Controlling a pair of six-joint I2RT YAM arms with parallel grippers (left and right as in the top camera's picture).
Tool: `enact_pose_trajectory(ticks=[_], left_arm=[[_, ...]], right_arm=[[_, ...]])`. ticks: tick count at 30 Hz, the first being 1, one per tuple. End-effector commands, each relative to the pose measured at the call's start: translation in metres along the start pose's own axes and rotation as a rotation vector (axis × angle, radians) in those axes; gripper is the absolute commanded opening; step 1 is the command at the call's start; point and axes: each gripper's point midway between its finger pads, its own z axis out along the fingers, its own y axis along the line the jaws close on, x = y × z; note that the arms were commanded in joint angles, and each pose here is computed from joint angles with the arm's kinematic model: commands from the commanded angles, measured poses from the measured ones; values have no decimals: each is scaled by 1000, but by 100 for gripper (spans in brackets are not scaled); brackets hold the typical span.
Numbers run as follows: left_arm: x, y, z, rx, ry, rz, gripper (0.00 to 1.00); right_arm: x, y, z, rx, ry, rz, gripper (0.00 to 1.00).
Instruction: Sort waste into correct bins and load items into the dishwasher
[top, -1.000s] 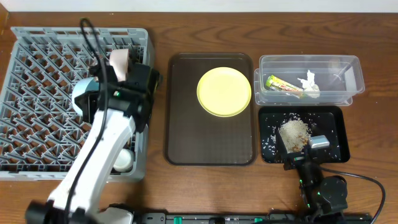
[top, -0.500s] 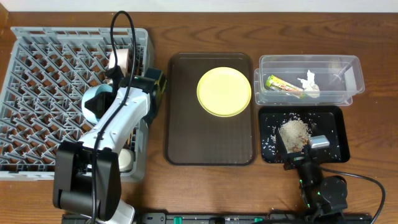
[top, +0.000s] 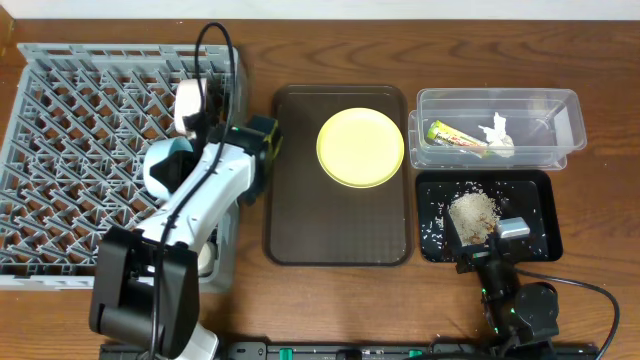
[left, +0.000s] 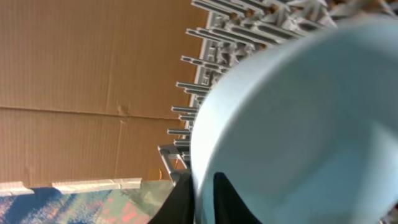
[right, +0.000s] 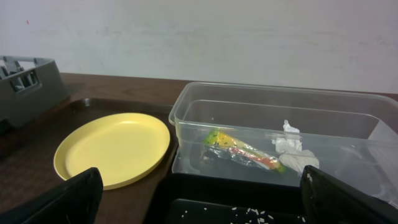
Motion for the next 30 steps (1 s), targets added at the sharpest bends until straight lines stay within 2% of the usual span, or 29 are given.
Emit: enact_pose_trajectory(ticks=[1,3,4,5,6,10,14,17,18,21,22,24,27,30], left_arm=[[24,-35,-1,146,119,21,17],[29,-38,-2,170,145,29,27],[32,-39,-3,182,158,34,36],[33,-39,-4,193,167,30,50],[35,-38,-6,202,173,25,70],[30,-28,-21,296,186,-43,81],[17,-18,-47,480,158,-127,83],[-8,-8,-73,660,38,-215,83],[-17,-5,-80,704,-13,-240,79],[-46,5,-92,758,-147,-304,56],[-56,9,-93,763,-187,-320,44],[-73,11,-90,763,-229,-367,30],[-92,9,-71,742,-238,-444,23],[-109,3,-45,720,-222,-511,22]], right_arm=[[0,-3,0,14,-2,3,99],[0,-3,0,14,-2,3,99],[0,-3,0,14,-2,3,99],[0,-3,0,14,-2,3,99],[0,-3,0,14,-2,3,99],[0,-3,0,14,-2,3,99],[0,-3,0,14,-2,3,99],[0,-3,0,14,-2,3,99],[0,-3,0,14,-2,3,99],[0,-3,0,14,-2,3,99],[0,-3,0,14,-2,3,99],[0,-3,0,14,-2,3,99],[0,-3,0,14,-2,3,99],[0,-3,0,14,-2,3,99]])
